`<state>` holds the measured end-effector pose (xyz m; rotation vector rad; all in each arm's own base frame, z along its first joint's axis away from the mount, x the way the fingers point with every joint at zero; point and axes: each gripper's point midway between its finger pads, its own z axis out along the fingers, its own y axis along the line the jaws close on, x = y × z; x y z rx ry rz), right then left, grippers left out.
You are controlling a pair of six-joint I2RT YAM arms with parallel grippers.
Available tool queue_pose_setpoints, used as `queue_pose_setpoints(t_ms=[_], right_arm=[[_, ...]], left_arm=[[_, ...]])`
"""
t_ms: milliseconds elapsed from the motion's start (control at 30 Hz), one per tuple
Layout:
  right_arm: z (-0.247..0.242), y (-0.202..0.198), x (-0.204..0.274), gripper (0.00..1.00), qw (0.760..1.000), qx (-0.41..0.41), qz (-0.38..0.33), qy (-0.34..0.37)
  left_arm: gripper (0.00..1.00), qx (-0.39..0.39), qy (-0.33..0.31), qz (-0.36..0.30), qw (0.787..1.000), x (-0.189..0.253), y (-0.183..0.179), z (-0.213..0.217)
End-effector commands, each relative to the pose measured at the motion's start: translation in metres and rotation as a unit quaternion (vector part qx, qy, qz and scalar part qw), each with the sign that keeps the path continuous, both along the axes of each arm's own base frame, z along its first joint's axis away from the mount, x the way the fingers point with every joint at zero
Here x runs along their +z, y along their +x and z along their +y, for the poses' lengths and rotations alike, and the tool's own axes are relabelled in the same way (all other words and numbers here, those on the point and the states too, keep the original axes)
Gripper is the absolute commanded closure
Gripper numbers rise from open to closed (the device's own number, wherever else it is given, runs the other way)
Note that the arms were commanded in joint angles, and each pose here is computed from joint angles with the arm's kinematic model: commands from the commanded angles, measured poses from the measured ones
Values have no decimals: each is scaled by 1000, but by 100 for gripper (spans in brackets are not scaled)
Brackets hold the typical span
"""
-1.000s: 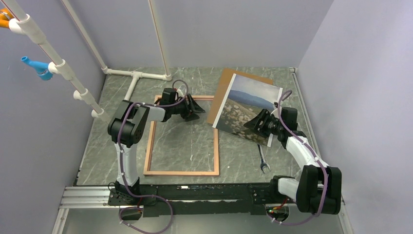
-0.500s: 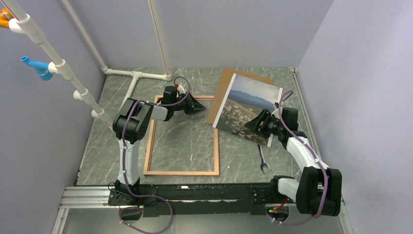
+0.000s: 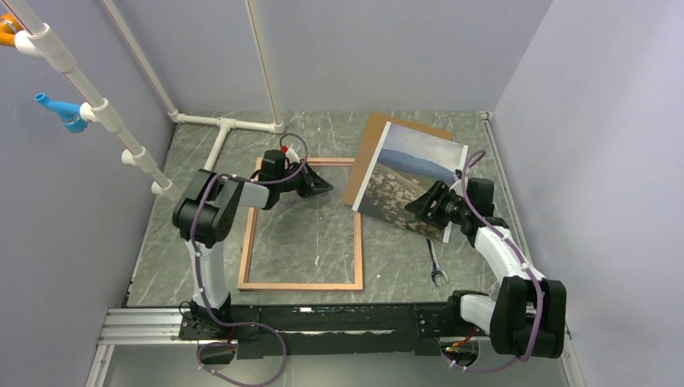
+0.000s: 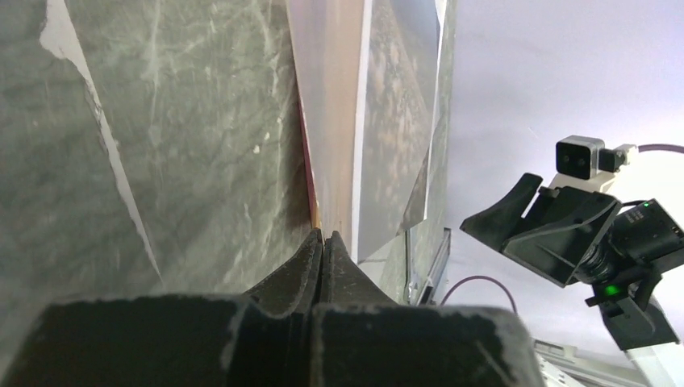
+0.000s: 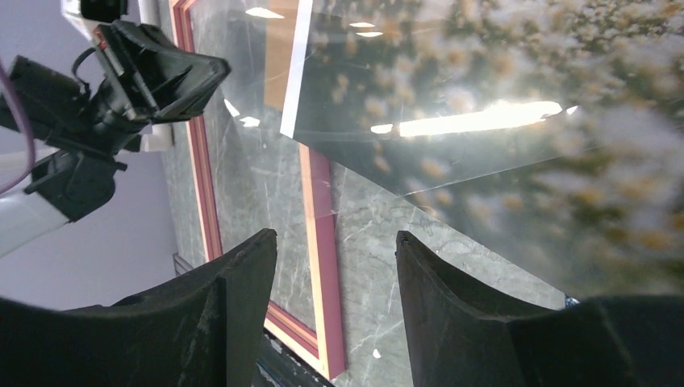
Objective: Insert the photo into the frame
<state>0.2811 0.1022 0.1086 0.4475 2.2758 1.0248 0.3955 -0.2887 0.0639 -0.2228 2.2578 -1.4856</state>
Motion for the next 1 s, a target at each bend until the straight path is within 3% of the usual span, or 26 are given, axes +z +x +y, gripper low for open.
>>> queue_pose_setpoints(t_ms=[0, 100, 367, 600, 967], right_arm=[[-3, 8, 15, 36, 999, -3, -31, -6], [-5, 8, 12, 28, 999, -11, -32, -10], [-4, 5, 7, 11, 1000, -11, -28, -7], [-5, 9, 8, 7, 999, -9, -30, -17], [3, 65, 48, 6, 995, 9, -68, -65]], left_arm=[[100, 22, 40, -67, 997, 39, 0, 16], [100, 48, 76, -29, 996, 29, -8, 34], [100, 108, 107, -3, 988, 32, -25, 68], [100, 137, 156, 3, 978, 36, -45, 92], [100, 64, 136, 11, 989, 17, -104, 89]])
